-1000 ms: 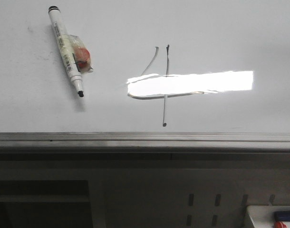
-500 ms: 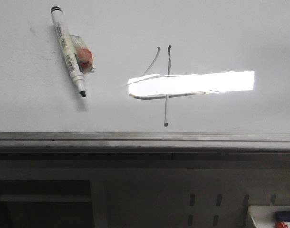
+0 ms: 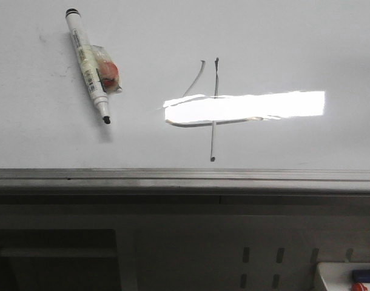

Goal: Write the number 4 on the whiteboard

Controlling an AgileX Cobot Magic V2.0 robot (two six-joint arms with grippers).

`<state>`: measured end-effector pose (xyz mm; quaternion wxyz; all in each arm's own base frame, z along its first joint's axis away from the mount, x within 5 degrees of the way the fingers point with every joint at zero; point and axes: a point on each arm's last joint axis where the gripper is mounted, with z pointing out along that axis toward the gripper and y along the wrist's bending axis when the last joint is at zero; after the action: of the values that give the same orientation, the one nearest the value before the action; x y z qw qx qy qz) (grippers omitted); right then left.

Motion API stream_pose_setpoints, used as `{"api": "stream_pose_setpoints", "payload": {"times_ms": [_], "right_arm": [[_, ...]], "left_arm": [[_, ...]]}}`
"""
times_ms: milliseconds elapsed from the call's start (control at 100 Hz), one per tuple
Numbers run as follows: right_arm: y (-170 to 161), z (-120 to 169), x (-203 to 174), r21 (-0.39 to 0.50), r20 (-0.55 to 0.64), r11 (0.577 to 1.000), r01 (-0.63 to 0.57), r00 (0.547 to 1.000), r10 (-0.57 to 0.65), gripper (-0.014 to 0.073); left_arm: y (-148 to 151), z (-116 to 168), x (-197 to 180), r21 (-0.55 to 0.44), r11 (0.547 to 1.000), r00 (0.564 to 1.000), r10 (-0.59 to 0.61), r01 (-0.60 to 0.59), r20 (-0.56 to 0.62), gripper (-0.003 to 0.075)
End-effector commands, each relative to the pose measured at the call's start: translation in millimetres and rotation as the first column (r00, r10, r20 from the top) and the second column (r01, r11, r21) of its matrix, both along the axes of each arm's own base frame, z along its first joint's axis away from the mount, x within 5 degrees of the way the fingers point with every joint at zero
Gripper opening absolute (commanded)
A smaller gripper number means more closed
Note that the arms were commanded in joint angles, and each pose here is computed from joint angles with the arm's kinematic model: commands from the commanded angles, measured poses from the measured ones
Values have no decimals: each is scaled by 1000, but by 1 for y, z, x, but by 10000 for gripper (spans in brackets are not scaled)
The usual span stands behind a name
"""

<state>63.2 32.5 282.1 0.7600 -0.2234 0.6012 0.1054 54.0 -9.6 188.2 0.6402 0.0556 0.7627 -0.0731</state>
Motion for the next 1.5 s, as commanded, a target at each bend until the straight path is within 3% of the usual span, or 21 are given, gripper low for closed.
{"api": "stream_pose_setpoints", "payload": {"times_ms": [0,200,730,920,1020,1130,1290,1340,1490], "right_arm": [[-5,13,1,42,58,998,47,997,-49,-54],[-5,13,1,42,58,998,47,997,-49,-54],[-5,13,1,42,58,998,47,997,-49,-54],[-4,1,3,27,33,998,56,998,-56,-54],[-8,-14,7,18,38,991,130,991,-131,-54],[-9,-35,8,51,-22,987,153,988,-152,-54],[-15,-75,10,151,-206,957,248,955,-215,-54],[-19,-83,11,121,-305,942,312,915,-264,-54],[-27,-96,5,62,-404,908,415,842,-357,-54]], "left_arm": [[2,-12,-1,-10,999,998,44,-45,-41,-20],[6,-14,0,-7,993,992,117,-118,-52,-20],[6,-14,0,-7,993,992,119,-120,-52,-20],[6,-14,0,-7,993,992,119,-120,-52,-20],[6,-14,0,-7,993,992,119,-120,-52,-20],[6,-14,0,-7,993,992,119,-120,-52,-20],[6,-14,0,-7,993,992,119,-120,-52,-20],[6,-14,0,-7,993,992,119,-120,-52,-20],[6,-14,0,-7,993,992,119,-120,-52,-20]]}}
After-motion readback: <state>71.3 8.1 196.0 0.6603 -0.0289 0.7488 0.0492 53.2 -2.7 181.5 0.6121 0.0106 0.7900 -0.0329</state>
